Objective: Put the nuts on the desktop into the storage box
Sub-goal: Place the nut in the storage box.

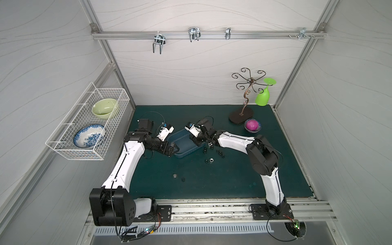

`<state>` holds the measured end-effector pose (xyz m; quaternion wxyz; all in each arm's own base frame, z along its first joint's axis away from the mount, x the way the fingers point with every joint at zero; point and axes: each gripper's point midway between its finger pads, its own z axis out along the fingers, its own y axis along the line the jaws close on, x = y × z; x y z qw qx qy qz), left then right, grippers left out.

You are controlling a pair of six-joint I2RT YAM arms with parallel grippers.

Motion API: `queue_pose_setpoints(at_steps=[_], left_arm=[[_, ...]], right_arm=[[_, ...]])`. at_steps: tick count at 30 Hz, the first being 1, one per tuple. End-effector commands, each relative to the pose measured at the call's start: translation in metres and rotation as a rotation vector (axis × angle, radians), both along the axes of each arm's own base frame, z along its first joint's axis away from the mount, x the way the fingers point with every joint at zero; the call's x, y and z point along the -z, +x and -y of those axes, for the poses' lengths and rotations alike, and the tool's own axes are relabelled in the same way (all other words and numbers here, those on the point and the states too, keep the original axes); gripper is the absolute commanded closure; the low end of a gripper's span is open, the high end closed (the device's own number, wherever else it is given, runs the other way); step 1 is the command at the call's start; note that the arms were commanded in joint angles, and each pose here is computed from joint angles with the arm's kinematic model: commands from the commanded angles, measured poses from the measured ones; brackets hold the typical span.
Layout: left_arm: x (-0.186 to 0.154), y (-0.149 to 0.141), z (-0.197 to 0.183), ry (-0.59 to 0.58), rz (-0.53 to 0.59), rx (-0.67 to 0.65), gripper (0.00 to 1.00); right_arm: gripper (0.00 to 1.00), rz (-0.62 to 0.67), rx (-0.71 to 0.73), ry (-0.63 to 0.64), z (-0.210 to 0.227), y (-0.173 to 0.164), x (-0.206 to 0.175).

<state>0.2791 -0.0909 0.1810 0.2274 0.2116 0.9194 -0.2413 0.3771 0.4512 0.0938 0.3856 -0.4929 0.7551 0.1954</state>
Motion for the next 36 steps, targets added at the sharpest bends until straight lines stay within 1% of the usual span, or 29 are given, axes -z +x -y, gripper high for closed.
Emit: queue_pose_setpoints(at_steps=[1,8,15,17,21,25,30,34,36], left_arm=[[-0.001,0.011,-0.01,0.04,0.024,-0.043,0.01],[0.004,0.012,-0.016,0.079,0.028,-0.06,0.01],[0.0,0.01,-0.014,0.071,0.042,-0.043,0.01],[-0.001,0.008,-0.014,0.071,0.044,-0.039,0.01],[0.001,0.007,-0.014,0.069,0.04,-0.038,0.01],[0.001,0.006,-0.011,0.056,0.037,-0.03,0.01],[0.0,0.006,-0.011,0.052,0.037,-0.028,0.01],[0.001,0.007,-0.013,0.061,0.037,-0.037,0.01],[0.001,0.007,-0.013,0.062,0.035,-0.038,0.01]], right_arm=[[0.88,-0.049,0.001,-0.055,0.0,0.002,0.026],[0.88,-0.039,0.053,-0.13,-0.003,0.023,0.044],[0.9,-0.087,0.089,-0.163,-0.005,0.042,0.056],[0.89,-0.105,0.119,-0.193,-0.001,0.045,0.059],[0.88,-0.117,0.157,-0.247,0.005,0.048,0.067],[0.84,-0.138,0.169,-0.296,0.009,0.051,0.074],[0.84,-0.165,0.167,-0.298,0.007,0.049,0.082],[0.81,-0.175,0.175,-0.298,0.007,0.052,0.082],[0.81,-0.191,0.181,-0.303,0.009,0.054,0.084]])
